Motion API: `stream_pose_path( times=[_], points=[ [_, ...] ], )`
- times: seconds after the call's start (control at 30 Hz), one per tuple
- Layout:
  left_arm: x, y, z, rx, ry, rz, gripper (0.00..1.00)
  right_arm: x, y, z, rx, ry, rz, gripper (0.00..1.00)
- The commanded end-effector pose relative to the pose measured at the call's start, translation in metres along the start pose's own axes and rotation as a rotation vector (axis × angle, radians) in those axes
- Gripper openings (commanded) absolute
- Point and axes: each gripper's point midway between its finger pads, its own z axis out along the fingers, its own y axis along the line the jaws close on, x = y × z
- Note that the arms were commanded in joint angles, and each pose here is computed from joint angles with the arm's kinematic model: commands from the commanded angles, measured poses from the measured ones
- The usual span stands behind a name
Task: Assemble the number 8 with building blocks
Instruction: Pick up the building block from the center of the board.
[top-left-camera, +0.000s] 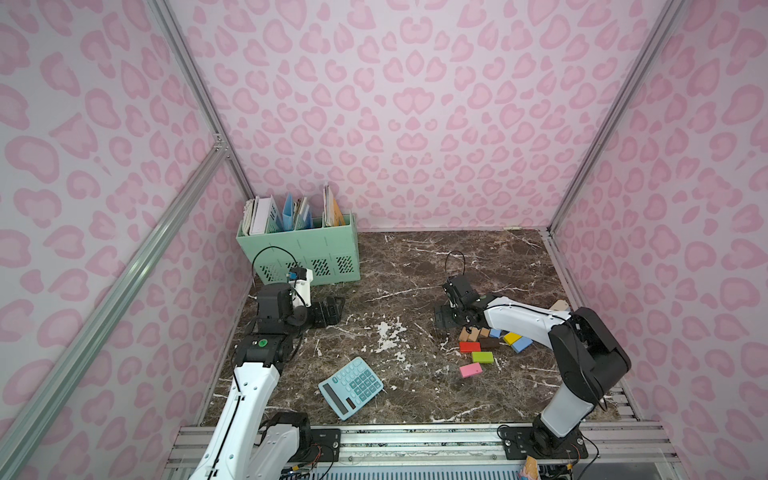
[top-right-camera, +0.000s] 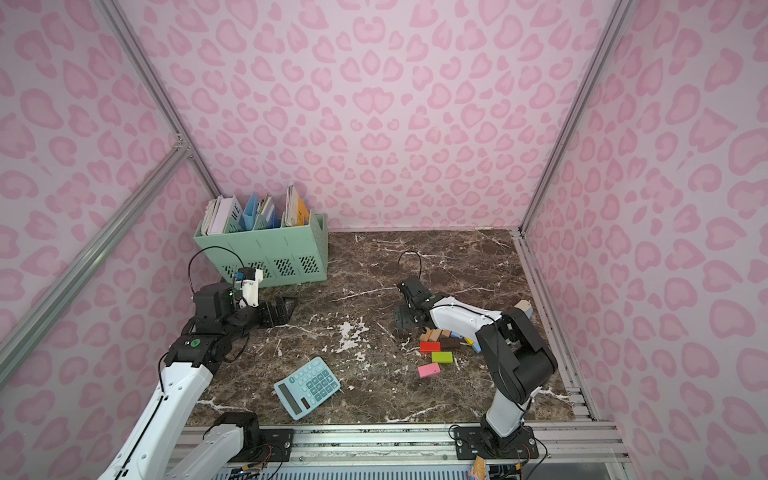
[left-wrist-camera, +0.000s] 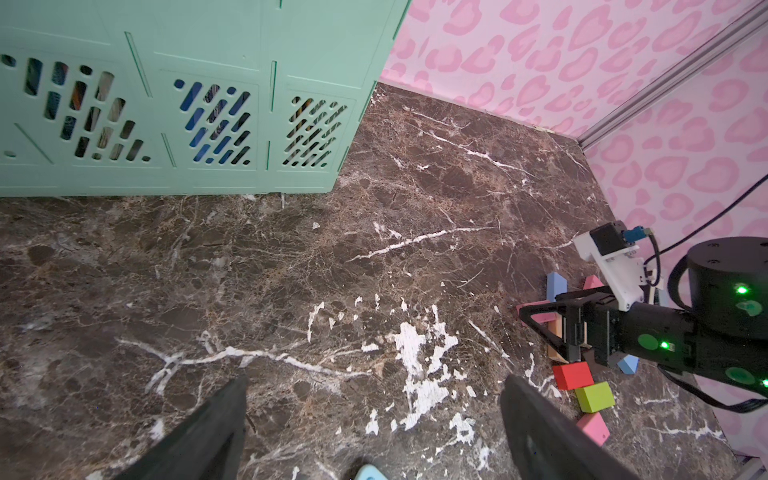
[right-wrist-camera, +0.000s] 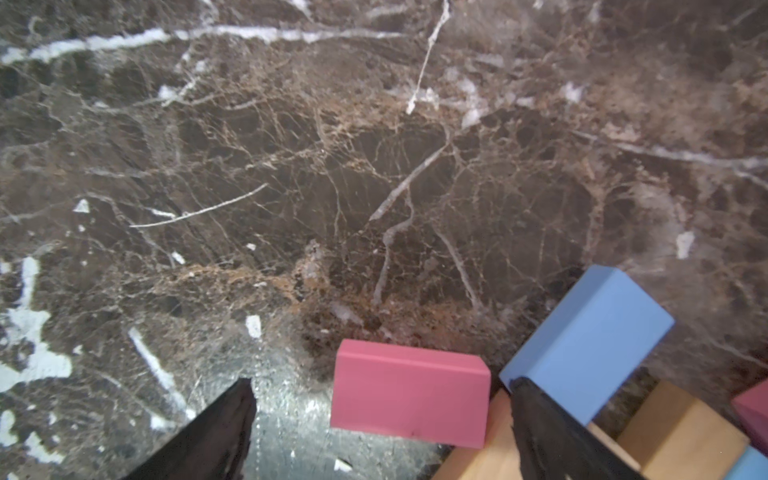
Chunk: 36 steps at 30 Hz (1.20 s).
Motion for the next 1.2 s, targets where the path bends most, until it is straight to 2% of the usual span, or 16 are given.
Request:
stream_pose_path(
  times=[0.0, 0.27, 0.43, 0.63, 0.87, 0.97, 1.17],
  points=[
    [0.001, 0.000, -0.001, -0.001, 0.006, -0.006, 0.97, 0.004, -0.002, 0.003, 0.011, 0.010, 0.020, 0.94],
    [0.001, 0.000, -0.001, -0.005, 0.007, -0.005, 0.97, 0.008, -0.004, 0.012, 0.030, 0.028, 0.037, 0.89],
    [0.001, 0.001, -0.001, -0.006, 0.007, -0.005, 0.96, 0.012, -0.005, 0.016, 0.042, 0.043, 0.045, 0.81],
    [0.001, 0.000, -0.002, -0.005, 0.006, -0.003, 0.96, 0.012, -0.004, 0.014, 0.052, 0.037, 0.056, 0.63],
    [0.001, 0.001, -0.003, -0.014, 0.005, -0.004, 0.95, 0.006, 0.013, 0.009, 0.093, 0.023, 0.050, 0.52],
    [0.001, 0.002, -0.003, -0.018, 0.001, -0.004, 0.95, 0.001, 0.031, 0.006, 0.118, 0.033, 0.011, 0.51],
    [0.000, 0.006, -0.005, -0.041, -0.007, -0.001, 0.94, -0.018, 0.092, -0.003, 0.075, 0.016, -0.053, 0.50]
  ],
)
